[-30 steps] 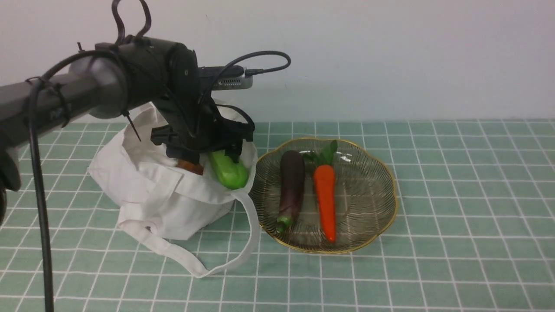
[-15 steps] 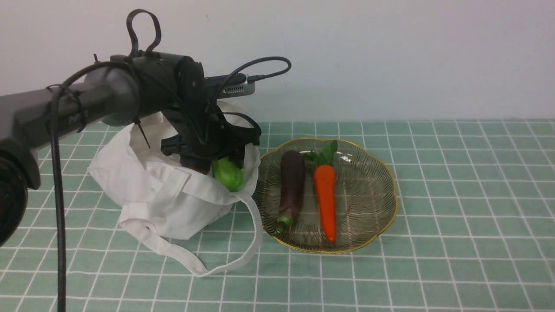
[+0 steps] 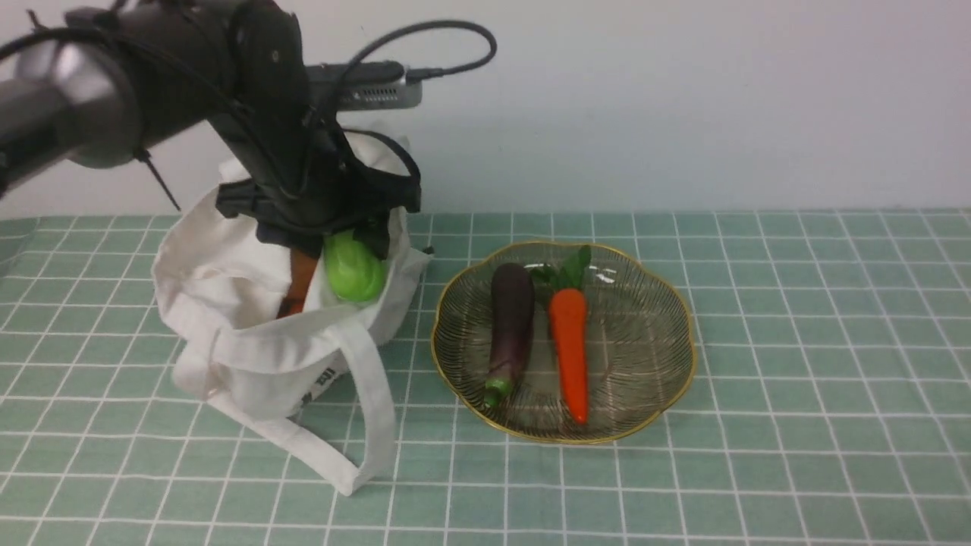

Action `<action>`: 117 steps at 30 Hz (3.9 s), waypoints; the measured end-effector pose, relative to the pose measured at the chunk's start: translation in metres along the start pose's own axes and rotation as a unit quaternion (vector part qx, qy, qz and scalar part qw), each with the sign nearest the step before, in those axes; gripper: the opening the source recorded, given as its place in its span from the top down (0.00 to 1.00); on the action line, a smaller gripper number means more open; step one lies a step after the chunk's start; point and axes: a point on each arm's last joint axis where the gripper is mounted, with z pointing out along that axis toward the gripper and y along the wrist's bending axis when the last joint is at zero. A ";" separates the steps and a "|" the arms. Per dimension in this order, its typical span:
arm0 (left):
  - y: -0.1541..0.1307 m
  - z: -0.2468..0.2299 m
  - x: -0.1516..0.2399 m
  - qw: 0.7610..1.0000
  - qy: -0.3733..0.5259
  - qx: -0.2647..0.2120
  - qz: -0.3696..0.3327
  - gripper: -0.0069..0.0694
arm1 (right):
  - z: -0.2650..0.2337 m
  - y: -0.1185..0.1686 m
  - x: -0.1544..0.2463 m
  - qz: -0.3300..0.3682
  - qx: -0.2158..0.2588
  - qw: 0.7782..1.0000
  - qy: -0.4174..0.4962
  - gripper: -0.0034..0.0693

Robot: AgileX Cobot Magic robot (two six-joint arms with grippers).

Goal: Take vegetables from cloth bag on blue coffee tablecloth place on plate.
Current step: 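Reach into the cloth bag and grasp the green cucumber with the left gripper, then place the green vegetable from the bag onto the plate with the left gripper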

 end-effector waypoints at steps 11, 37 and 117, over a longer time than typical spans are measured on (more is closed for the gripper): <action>0.012 -0.006 0.014 0.994 0.081 -0.061 0.052 0.36 | 0.000 0.000 0.000 0.000 0.000 1.000 0.000 0.97; 0.011 0.028 0.013 0.989 0.106 -0.066 0.073 0.13 | 0.000 0.000 0.000 0.000 0.000 1.000 0.000 0.97; 0.005 -0.024 0.064 0.988 0.127 0.015 0.091 0.44 | 0.000 0.000 0.000 0.000 0.000 1.000 0.000 0.97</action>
